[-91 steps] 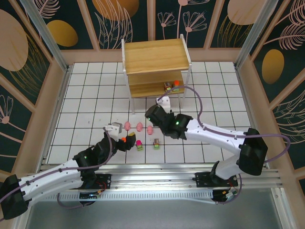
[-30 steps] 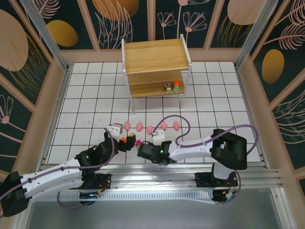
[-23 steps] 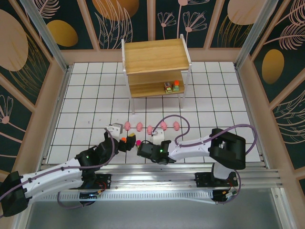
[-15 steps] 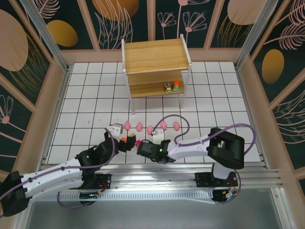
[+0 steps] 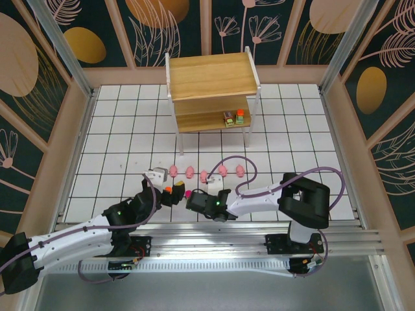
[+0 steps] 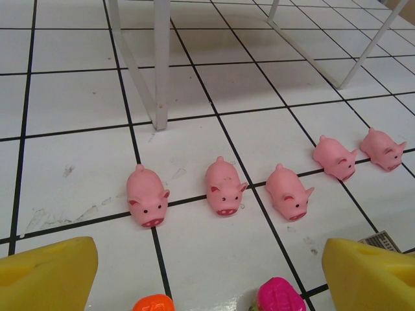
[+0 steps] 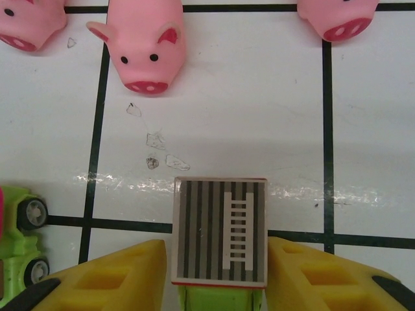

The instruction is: Place and organize the plastic toys onto the shelf

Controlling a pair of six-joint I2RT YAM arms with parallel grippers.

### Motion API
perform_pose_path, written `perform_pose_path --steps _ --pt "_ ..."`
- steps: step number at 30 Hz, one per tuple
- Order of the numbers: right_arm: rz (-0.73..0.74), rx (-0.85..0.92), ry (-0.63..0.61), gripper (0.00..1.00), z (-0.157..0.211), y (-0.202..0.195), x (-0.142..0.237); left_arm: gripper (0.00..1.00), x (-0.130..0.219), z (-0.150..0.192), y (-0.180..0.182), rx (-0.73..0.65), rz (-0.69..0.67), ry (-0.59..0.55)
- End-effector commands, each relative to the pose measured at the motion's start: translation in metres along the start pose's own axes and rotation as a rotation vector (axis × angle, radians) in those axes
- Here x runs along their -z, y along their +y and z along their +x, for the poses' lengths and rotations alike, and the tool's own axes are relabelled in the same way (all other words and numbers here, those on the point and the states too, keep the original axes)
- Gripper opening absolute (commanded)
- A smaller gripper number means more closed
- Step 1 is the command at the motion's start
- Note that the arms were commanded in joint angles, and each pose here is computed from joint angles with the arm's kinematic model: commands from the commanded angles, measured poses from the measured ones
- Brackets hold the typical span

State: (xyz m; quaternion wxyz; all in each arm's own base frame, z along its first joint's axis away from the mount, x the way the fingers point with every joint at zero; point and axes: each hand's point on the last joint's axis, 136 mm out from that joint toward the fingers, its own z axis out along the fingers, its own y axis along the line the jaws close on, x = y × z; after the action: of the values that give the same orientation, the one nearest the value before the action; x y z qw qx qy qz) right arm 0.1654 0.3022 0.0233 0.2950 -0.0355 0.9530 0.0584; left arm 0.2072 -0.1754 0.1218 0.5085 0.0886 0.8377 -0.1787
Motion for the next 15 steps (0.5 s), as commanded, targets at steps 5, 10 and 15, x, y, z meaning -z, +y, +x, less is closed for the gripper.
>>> perform_pose_path --steps 5,10,15 --pt "0.029 -0.001 0.007 0.42 0.0055 -0.0081 -0.0084 0.89 0.0018 -0.0062 -0.0054 0.004 0.024 -0.019" --pt "0.034 -0.007 0.009 0.4 0.0061 -0.0098 -0.0098 0.89 0.0018 -0.006 -0.0054 0.004 0.024 -0.018" --pt "0.046 -0.01 0.011 0.39 0.0062 -0.0128 -0.0122 0.89 0.0019 -0.0057 -0.0054 0.004 0.025 -0.018"
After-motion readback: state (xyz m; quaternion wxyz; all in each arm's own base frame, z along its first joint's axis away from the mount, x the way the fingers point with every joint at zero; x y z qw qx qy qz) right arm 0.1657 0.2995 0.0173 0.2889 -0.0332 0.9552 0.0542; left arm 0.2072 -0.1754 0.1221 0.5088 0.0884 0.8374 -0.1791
